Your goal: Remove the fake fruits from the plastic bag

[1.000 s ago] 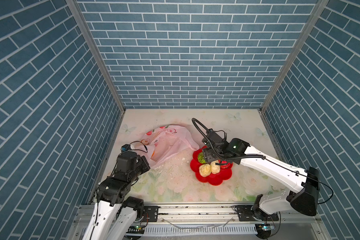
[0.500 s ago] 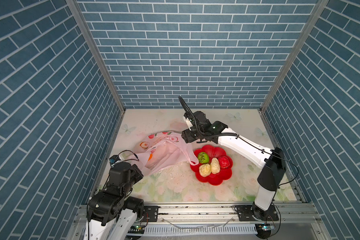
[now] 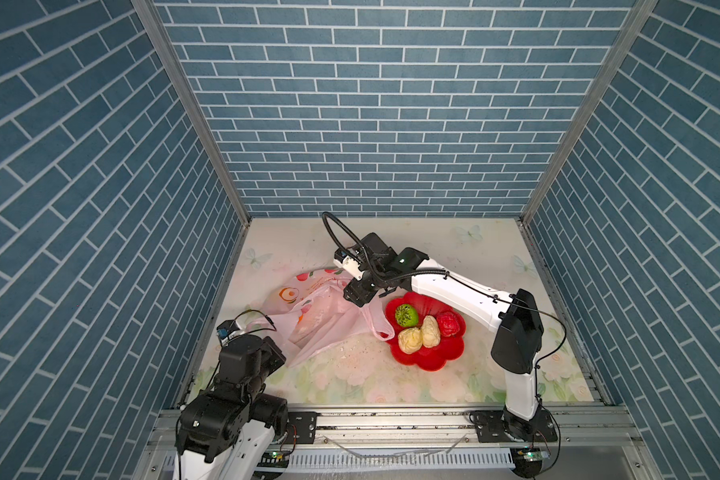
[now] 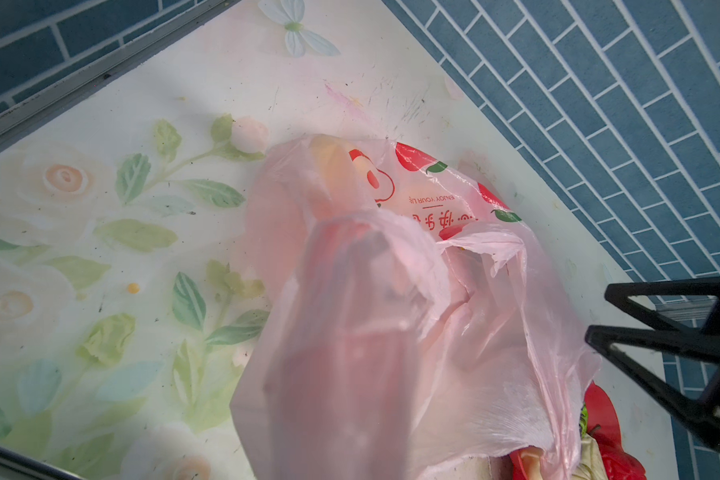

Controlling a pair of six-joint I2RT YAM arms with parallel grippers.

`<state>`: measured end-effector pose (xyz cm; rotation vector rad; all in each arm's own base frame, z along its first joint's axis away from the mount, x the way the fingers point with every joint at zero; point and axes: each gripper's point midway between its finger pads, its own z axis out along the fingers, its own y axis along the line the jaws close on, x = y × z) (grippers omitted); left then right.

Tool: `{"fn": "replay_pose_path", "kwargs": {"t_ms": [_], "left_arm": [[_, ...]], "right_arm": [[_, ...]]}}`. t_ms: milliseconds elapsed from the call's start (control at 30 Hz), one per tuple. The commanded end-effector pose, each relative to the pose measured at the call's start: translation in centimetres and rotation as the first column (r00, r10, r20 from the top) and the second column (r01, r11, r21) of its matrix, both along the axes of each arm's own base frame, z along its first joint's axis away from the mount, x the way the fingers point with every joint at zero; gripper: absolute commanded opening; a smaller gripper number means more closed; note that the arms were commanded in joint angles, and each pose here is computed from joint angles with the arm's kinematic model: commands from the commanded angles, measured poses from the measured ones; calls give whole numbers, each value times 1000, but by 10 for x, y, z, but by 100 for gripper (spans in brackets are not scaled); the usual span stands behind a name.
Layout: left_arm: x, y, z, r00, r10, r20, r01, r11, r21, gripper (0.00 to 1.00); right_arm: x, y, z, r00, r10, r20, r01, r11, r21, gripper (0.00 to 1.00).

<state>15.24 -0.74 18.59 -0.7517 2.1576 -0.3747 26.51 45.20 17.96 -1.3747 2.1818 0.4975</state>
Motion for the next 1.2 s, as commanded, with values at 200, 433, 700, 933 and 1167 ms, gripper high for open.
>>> {"fn": "replay_pose_path", "kwargs": {"t_ms": [200,433,700,933,1167], "left_arm": [[-1,-5,5,998,-41,37,41,999,-4,2],[-2,-5,6,998,-39,50,40,999,-9,3],[-1,-6,7,997,-45,59,46,999,-9,4],[-2,-7,10,996,-50,74,51,999,-16,4],[0,-9,4,996,-56,71,58,998,-25,4]], "right_arm": [[19,23,-30,994,-1,108,10,996,-84,76],[58,28,-33,952,-122,281,137,990,-36,76],[72,49,-47,946,-131,297,142,990,-15,76],[80,64,-55,945,-122,305,133,991,-14,76],[103,75,-49,910,-173,376,173,984,33,73]]}}
